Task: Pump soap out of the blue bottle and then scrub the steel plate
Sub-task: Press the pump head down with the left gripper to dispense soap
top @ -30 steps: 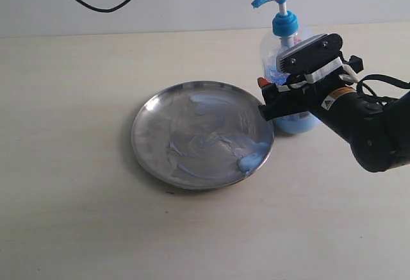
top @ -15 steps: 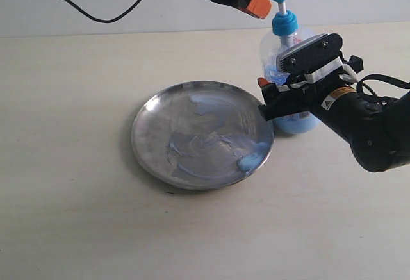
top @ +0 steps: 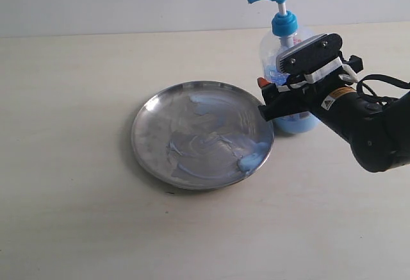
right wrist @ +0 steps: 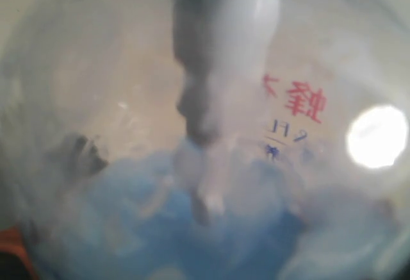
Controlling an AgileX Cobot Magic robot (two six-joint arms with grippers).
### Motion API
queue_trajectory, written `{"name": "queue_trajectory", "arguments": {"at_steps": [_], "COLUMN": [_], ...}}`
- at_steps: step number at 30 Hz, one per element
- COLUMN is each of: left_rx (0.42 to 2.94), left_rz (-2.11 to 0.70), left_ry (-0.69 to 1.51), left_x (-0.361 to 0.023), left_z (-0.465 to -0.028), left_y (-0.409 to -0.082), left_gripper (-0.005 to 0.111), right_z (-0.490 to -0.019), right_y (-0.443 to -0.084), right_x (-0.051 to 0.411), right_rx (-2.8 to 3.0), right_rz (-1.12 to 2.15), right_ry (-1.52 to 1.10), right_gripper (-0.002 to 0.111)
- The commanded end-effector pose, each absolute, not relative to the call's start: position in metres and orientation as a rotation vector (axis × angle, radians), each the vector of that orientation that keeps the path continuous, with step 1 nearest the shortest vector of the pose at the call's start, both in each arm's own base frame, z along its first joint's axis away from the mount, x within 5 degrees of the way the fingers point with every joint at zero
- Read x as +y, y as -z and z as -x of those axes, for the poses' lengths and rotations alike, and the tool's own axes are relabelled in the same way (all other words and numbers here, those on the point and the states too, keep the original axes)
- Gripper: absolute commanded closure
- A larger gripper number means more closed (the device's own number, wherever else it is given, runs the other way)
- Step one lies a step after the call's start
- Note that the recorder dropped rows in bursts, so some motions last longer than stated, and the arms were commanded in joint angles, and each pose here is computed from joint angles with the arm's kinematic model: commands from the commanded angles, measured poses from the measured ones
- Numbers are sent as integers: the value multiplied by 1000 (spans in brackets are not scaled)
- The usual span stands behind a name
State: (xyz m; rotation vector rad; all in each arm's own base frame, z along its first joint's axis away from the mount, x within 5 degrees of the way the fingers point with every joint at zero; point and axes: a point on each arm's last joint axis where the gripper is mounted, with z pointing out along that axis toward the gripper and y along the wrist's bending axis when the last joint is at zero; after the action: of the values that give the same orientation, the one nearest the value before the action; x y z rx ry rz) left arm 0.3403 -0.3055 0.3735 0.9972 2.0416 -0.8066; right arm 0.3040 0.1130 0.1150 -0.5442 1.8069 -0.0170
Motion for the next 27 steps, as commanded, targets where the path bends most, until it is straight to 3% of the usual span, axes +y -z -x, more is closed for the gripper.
{"name": "queue_trajectory", "arguments": {"at_steps": [1, 10, 27], "left_rx": [2049, 2104, 2059], "left_rz": [-984, -1014, -1011], "left_ry": [812, 795, 743], "left_x": [-311, -319, -330], "left_z": [-346, -356, -357], "left_y": [-366, -341, -336], "left_gripper": [107, 107, 107], "right_z": [-308, -308, -308], "right_y": [-127, -127, -126], "right_x": [115, 115, 116], "right_rx": [1712, 1715, 1716], "right_rz": [532, 533, 546], "right_ry": [21, 21, 16], "right_gripper": [108, 108, 108]}}
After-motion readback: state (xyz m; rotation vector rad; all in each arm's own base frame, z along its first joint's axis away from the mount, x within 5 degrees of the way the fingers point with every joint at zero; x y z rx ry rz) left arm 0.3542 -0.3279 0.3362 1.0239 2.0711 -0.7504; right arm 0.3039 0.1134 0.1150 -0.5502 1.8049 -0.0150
